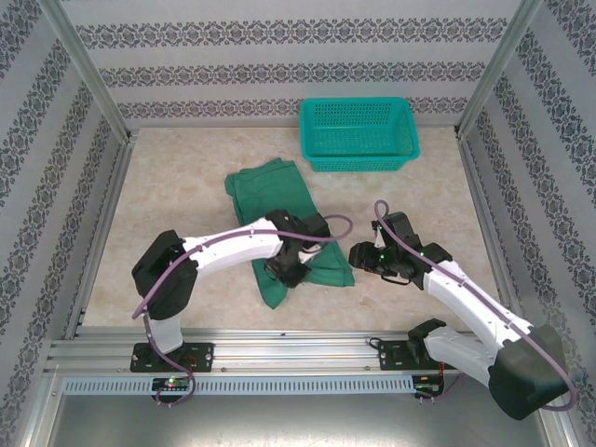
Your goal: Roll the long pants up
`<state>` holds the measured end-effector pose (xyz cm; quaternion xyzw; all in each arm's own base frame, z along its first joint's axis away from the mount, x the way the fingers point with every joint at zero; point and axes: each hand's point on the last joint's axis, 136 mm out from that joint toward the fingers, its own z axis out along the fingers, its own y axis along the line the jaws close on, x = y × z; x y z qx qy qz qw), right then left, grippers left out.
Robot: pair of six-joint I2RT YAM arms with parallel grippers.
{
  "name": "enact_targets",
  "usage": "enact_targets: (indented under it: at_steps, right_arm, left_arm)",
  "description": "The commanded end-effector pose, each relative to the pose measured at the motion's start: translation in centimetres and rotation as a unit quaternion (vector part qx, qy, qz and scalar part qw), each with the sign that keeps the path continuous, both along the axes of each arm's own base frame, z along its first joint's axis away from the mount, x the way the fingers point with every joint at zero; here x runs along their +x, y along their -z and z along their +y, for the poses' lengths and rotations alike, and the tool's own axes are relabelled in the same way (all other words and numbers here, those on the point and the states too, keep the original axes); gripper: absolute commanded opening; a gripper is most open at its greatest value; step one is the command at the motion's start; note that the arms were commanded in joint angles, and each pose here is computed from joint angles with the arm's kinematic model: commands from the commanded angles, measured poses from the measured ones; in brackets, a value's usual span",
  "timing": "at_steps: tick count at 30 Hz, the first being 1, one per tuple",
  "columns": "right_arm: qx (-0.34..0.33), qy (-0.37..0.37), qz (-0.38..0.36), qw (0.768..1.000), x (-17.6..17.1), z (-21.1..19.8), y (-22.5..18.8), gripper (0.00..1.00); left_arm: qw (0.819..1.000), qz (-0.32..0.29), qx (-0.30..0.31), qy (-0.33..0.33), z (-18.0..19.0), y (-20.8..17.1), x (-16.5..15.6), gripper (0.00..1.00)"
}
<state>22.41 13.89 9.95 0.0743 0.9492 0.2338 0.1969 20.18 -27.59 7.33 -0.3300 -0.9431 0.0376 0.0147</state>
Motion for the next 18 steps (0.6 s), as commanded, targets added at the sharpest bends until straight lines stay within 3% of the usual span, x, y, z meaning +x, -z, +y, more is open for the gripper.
enact_targets:
  at_steps: [1,2,3,4,10,14,18]
  right_arm:
    - [0.0,0.008,-0.043,0.999,0.8,-0.5,-2.6,0.3]
    - [0.005,0.005,-0.053,0.999,0.8,-0.4,-3.3,0.12]
    - [0.014,0.0,-0.063,0.998,0.8,-0.2,-3.9,0.02]
    - [0.024,-0.009,-0.07,0.997,0.7,0.2,-4.6,0.0]
    - [0.123,-0.121,-0.078,0.982,-1.4,4.2,-8.1,0.0]
    - [0.23,-0.202,-0.058,0.95,-4.3,7.4,-10.0,0.0]
    - [0.222,-0.262,-0.042,0.938,-7.2,9.1,-9.9,0.0]
  left_arm:
    - [0.998,0.054,-0.017,-0.012,0.6,0.6,-0.1,0.12]
    - [0.998,0.058,-0.02,-0.015,0.6,0.7,0.3,0.12]
    - [0.998,0.061,-0.018,-0.018,0.6,0.8,0.6,0.12]
    - [0.998,0.064,-0.018,-0.019,0.6,1.0,0.9,0.12]
    - [0.996,0.079,-0.028,-0.015,-0.5,1.3,2.2,0.14]
    - [0.996,0.08,-0.049,-0.012,-1.4,0.4,2.5,0.14]
    - [0.995,0.079,-0.059,-0.019,-1.5,0.2,3.0,0.15]
